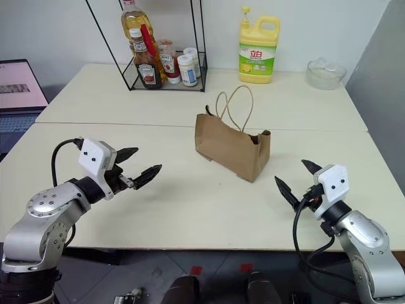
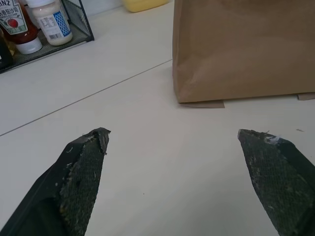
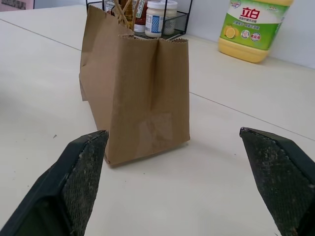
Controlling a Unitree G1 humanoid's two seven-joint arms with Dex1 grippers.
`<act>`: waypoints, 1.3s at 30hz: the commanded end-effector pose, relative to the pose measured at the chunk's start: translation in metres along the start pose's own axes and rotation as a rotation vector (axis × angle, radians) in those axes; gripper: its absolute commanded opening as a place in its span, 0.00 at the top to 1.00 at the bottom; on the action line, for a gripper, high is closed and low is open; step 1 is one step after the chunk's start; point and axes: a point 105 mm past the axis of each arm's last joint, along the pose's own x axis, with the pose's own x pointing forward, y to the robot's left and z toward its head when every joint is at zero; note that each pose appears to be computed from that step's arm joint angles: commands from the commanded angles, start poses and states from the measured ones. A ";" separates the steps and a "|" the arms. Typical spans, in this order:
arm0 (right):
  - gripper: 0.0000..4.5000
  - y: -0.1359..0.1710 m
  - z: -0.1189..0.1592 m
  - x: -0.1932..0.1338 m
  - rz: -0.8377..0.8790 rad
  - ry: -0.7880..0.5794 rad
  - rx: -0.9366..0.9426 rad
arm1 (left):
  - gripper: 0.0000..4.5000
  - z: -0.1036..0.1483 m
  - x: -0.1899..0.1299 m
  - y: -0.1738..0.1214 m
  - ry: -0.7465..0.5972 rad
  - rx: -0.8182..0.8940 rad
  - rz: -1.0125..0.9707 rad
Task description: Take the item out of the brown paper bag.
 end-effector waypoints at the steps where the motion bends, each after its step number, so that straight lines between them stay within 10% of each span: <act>1: 0.00 -0.004 0.012 -0.001 -0.013 -0.038 -0.020 | 0.01 0.012 -0.001 -0.003 -0.043 0.013 -0.024; 19: 0.00 -0.005 0.019 0.005 -0.010 -0.036 -0.032 | 0.01 0.020 0.001 -0.002 -0.056 0.023 -0.048; 39: 0.00 -0.008 0.091 0.041 0.089 -0.096 0.022 | 0.01 0.057 0.018 -0.012 -0.181 0.038 -0.254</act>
